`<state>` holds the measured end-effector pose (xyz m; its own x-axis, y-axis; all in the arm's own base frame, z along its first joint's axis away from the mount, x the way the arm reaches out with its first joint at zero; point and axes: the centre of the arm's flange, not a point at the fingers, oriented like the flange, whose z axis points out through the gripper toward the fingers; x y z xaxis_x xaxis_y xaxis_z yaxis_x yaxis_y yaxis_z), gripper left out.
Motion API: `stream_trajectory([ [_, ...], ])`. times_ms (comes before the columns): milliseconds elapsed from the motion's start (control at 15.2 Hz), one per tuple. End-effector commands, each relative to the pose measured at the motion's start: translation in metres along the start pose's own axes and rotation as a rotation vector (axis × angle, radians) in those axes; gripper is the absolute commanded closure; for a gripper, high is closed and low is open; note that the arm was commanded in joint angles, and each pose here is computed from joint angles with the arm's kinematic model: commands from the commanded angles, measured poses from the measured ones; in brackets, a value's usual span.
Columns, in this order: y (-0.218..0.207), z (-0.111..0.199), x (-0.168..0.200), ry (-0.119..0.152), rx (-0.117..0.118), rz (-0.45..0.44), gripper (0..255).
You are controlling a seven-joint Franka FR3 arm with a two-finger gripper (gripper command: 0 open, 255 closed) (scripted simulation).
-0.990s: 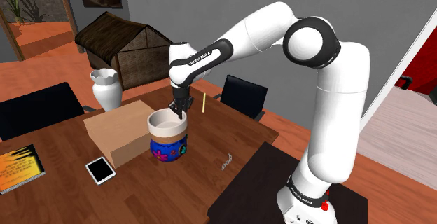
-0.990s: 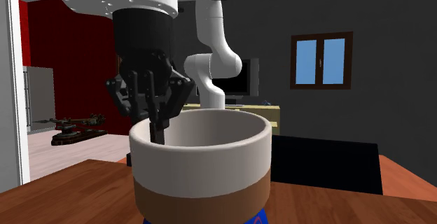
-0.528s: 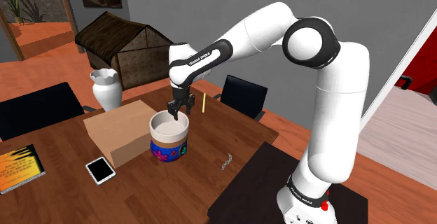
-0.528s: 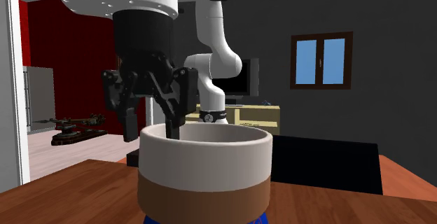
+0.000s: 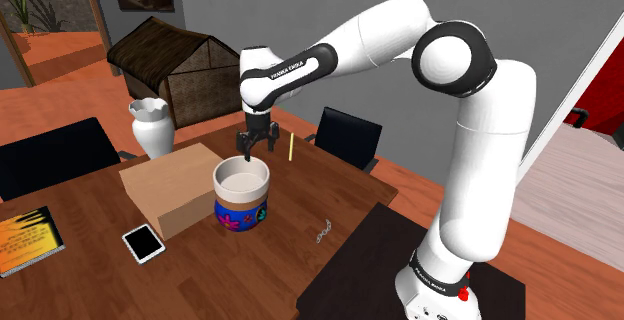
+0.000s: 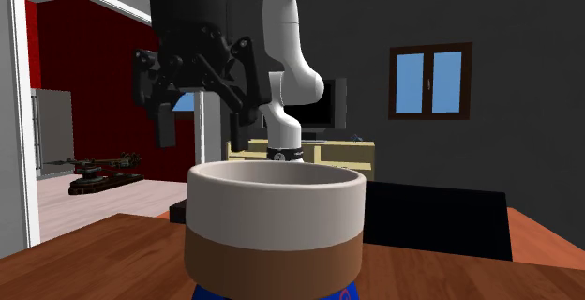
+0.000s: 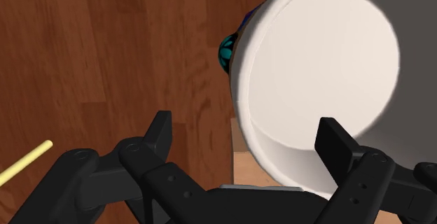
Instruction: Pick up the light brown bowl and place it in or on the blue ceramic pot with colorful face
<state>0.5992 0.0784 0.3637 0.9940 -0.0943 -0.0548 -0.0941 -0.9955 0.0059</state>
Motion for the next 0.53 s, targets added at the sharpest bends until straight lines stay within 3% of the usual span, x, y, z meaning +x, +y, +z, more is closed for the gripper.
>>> stream_trajectory([
  [0, 0.0011, -0.0107, 0.0001, -0.001, 0.000, 0.000, 0],
  [462, 0.0011, -0.0107, 0.0001, -0.001, 0.000, 0.000, 0],
])
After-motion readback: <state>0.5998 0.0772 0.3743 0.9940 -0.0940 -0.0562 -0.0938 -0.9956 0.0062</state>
